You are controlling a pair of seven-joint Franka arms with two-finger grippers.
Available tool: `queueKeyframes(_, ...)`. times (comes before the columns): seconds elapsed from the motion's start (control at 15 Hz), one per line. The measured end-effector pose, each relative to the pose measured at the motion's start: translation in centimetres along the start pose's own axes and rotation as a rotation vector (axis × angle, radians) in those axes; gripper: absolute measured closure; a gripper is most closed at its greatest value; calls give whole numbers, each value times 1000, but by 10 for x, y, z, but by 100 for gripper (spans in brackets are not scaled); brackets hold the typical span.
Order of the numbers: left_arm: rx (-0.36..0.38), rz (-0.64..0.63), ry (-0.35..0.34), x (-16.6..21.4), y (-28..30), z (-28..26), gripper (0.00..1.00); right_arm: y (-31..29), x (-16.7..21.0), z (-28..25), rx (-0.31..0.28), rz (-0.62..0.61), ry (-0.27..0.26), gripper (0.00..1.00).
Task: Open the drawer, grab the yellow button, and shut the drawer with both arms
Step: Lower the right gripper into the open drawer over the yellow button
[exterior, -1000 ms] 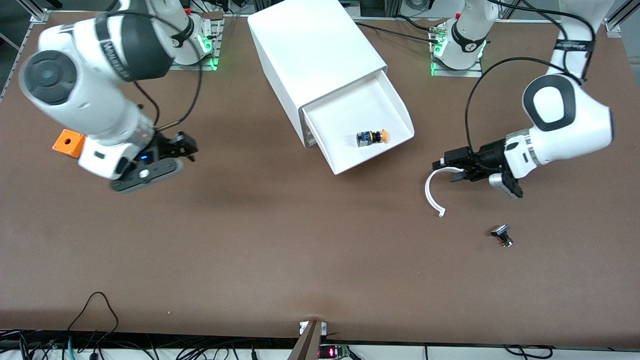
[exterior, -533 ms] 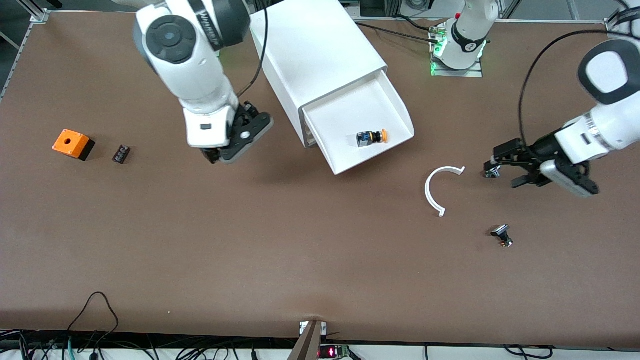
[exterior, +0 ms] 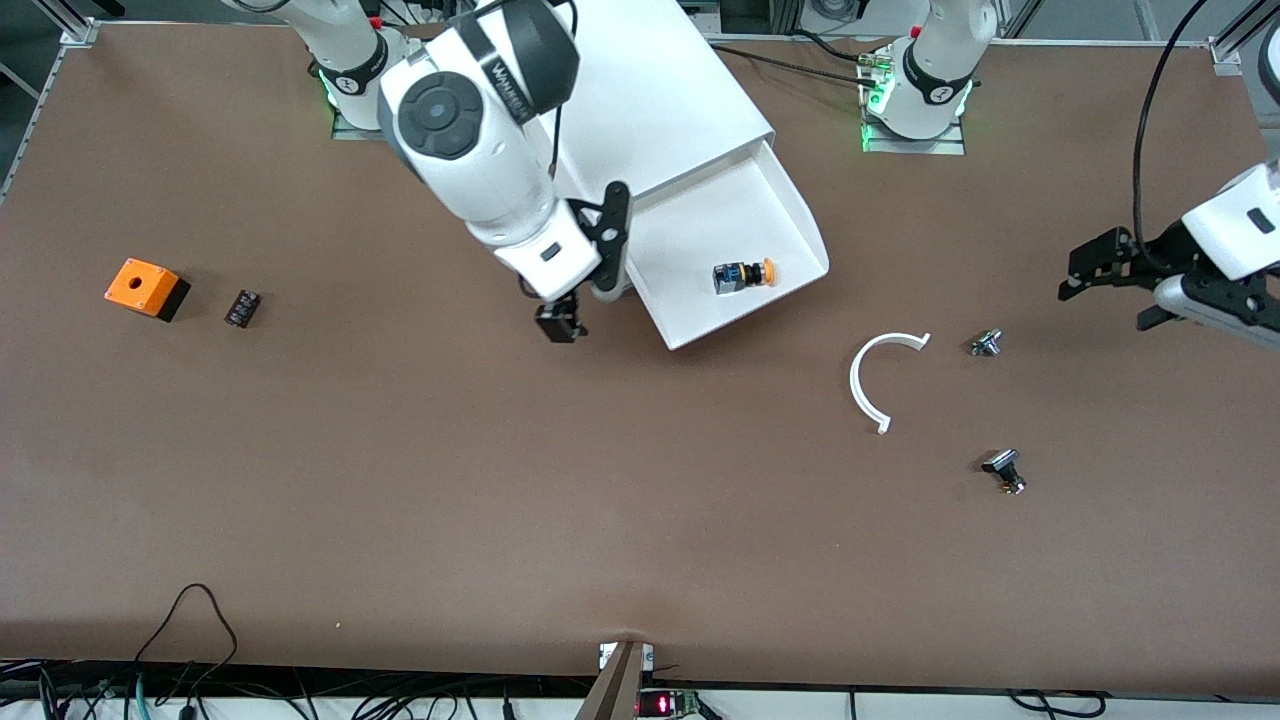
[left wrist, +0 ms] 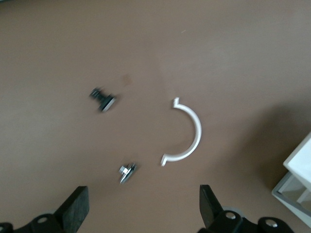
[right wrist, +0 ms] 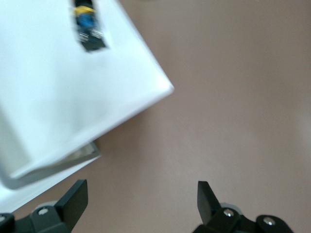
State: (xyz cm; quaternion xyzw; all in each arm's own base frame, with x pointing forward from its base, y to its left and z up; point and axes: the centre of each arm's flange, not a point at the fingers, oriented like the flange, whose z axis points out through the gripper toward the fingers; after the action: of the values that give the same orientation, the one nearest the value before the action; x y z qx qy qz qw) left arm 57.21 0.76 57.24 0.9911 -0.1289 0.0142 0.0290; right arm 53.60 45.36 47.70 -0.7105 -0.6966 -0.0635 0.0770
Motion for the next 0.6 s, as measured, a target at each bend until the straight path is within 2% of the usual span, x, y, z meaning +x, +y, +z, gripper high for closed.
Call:
queueKeyframes(0.13, 61, -69, -20, -5, 20, -13, 0, -27, 40, -5, 21, -86, -19, 0)
queueKeyframes(0.27, 76, -135, -39, -6, 35, -14, 0, -54, 72, -4, 25, -151, -31, 0)
queueKeyframes(0.6, 76, -184, -54, -6, 37, -10, 0, -69, 99, 17, 6, -195, -18, 0)
